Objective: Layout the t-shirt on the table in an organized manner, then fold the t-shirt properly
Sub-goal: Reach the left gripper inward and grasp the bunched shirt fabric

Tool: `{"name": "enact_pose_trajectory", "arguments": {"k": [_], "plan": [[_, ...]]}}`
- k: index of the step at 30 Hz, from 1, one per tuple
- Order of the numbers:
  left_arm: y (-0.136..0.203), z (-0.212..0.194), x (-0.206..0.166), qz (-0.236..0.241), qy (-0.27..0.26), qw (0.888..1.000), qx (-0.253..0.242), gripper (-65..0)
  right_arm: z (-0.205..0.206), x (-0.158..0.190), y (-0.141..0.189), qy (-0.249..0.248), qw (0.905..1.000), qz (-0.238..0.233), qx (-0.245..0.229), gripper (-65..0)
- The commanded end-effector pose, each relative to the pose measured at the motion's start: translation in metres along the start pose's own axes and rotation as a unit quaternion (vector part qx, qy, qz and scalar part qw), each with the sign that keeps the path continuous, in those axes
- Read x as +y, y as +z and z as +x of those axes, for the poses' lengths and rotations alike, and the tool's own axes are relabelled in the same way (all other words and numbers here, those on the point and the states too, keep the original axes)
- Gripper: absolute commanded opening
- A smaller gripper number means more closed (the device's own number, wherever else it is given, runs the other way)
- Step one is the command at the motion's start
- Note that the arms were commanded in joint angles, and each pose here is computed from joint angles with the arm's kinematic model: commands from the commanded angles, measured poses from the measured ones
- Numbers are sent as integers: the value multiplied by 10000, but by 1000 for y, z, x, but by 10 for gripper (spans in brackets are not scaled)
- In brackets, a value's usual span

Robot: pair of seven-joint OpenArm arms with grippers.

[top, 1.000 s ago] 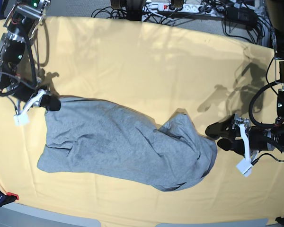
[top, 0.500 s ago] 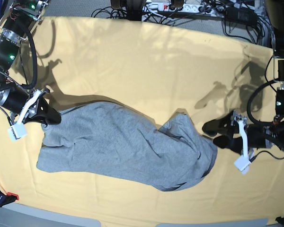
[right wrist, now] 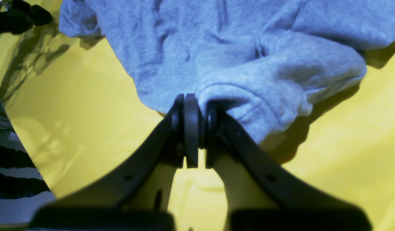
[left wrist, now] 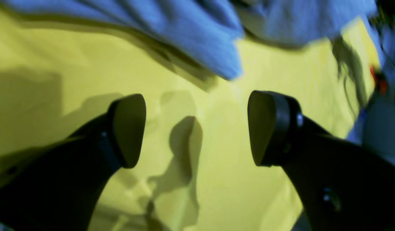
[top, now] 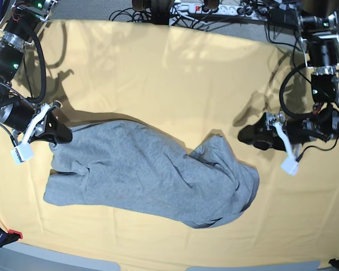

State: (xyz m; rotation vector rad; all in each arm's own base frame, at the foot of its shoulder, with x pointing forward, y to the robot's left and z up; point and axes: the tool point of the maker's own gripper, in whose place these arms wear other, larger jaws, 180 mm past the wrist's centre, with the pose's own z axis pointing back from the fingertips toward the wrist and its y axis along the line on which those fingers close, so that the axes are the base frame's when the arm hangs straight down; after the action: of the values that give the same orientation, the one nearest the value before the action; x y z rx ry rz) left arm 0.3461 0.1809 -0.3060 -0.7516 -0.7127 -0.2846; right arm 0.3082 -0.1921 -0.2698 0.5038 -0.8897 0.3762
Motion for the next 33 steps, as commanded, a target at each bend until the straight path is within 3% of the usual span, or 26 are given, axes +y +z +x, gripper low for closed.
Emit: {"name": "enact_pose_trajectory", "arguments": {"k": [1,12,17,25,26,27,30,33], "plan": [[7,24,-2,-7,-55,9989,-457,-155,17,-1,6,173,9995,-11,-257,-650],[-46,17,-6,286,615,9941,-845,-156,17,-1,6,172,9995,-13,-254,-650],[-69,14,-23,114,718,9934,-887,-156,17,-1,6,173,9995,-11,-257,-650],[-104,16,-50,-10,206,9976,-658,-159,17,-1,6,174,9995,-13,-256,-650],[-106,18,-51,23,116,9981,-603,-189,17,-1,6,174,9995,-13,-256,-650],[-107,21,-50,86,53,9984,-549,-260,17,-1,6,173,9995,-14,-253,-650],[-103,28,-42,294,-38,9988,-380,-639,17,-1,6,173,9995,-11,-257,-650],[-92,38,-38,291,-120,9992,-255,-650,18,0,7,179,9995,9,-275,-650]]}}
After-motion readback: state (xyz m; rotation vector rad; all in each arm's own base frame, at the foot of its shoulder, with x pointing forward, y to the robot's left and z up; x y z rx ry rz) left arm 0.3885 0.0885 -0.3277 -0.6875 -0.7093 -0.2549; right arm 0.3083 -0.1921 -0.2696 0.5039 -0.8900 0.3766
